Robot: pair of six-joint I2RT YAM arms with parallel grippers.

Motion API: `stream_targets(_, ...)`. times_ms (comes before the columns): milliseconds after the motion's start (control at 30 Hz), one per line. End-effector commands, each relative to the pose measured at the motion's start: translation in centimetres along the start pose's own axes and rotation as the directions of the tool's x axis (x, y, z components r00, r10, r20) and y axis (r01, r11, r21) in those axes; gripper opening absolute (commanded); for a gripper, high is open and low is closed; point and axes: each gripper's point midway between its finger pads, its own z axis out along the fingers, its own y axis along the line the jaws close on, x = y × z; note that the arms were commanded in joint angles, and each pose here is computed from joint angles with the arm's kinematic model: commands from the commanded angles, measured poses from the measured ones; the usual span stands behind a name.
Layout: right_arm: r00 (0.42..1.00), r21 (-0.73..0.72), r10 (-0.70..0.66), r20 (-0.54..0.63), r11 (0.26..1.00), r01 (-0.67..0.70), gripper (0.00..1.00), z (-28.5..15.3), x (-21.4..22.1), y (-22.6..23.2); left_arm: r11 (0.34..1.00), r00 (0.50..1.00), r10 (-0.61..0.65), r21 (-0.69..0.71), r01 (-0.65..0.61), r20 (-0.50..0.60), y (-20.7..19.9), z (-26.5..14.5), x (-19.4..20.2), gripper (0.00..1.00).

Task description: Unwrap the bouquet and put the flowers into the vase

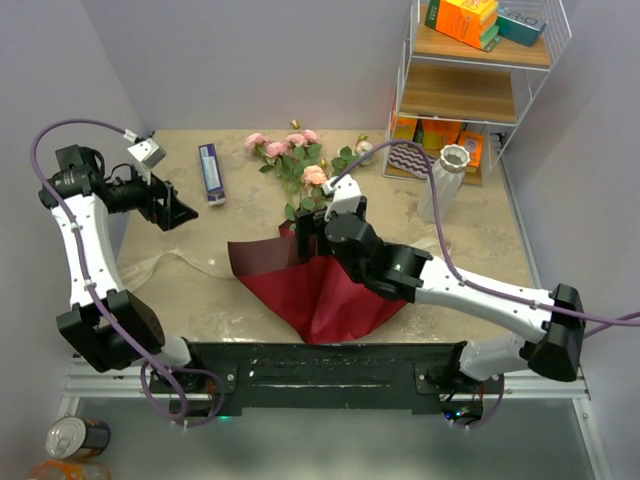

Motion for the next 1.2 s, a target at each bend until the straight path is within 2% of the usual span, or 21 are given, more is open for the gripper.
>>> stream_targets(0,0.989,0.082,-0.041,-0.142,0.995,0.053,0.97,2.9,0.5,-2.2,0.997,0.997,0.069,0.023,-0.07,0.045,-2.4,-1.2,-2.7,0.99)
stream_targets(33,0.974,0.11,-0.064,-0.218,0.99,0.089,0.97,4.3,2.6,-3.4,0.998,0.997,0.066,0.022,-0.067,0.046,-2.6,-1.2,-2.8,0.99)
stream_targets(100,0.961,0.101,-0.012,-0.277,0.994,0.041,0.96,6.2,3.3,-5.2,0.997,0.996,0.072,0.005,-0.073,0.053,-2.5,-1.2,-2.9,0.99)
stream_targets(167,0.949,0.017,0.02,-0.314,1.0,-0.015,0.96,7.6,4.3,-4.2,0.997,0.996,0.076,0.002,-0.076,0.051,-2.4,-1.1,-2.6,1.0)
stream_targets(333,0.919,-0.052,0.124,-0.373,0.987,-0.154,0.98,10.8,5.8,-3.8,0.997,0.997,0.072,-0.006,-0.072,0.031,-2.3,-1.0,-1.9,0.99)
stream_targets(500,0.878,-0.163,0.123,-0.462,0.962,-0.22,0.94,13.0,7.7,-0.8,0.997,0.996,0.08,-0.024,-0.08,0.024,-2.1,-1.1,-1.8,0.99)
stream_targets(733,0.845,-0.349,0.108,-0.525,0.877,-0.329,0.91,13.1,7.3,4.2,0.996,0.996,0.082,-0.04,-0.081,0.021,-1.7,-1.0,-1.7,1.0)
stream_targets(967,0.864,-0.493,0.078,-0.498,0.794,-0.356,0.91,11.3,4.1,7.5,0.996,0.996,0.077,-0.048,-0.076,0.033,-1.5,-1.0,-2.1,1.0)
stream_targets(1000,0.877,-0.49,0.071,-0.474,0.807,-0.33,0.91,11.3,3.3,7.2,0.996,0.997,0.076,-0.051,-0.075,0.032,-1.4,-1.1,-2.1,0.99)
stream_targets(1033,0.877,-0.442,0.042,-0.478,0.852,-0.281,0.93,11.3,3.7,5.6,0.996,0.997,0.076,-0.05,-0.074,0.031,-1.4,-1.0,-2.0,0.99)
stream_targets(1067,0.904,-0.371,0.063,-0.423,0.898,-0.236,0.93,11.6,2.1,3.1,0.996,0.997,0.074,-0.051,-0.073,0.029,-1.4,-1.0,-2.0,0.99)
stream_targets(1133,0.912,-0.327,0.1,-0.398,0.913,-0.243,0.94,11.6,1.2,0.4,0.996,0.997,0.074,-0.044,-0.073,0.023,-1.8,-1.1,-1.9,0.99)
stream_targets(1167,0.91,-0.266,0.131,-0.394,0.931,-0.25,0.94,11.6,1.2,-2.8,0.996,0.997,0.082,-0.032,-0.081,0.017,-2.1,-0.9,-1.9,0.99)
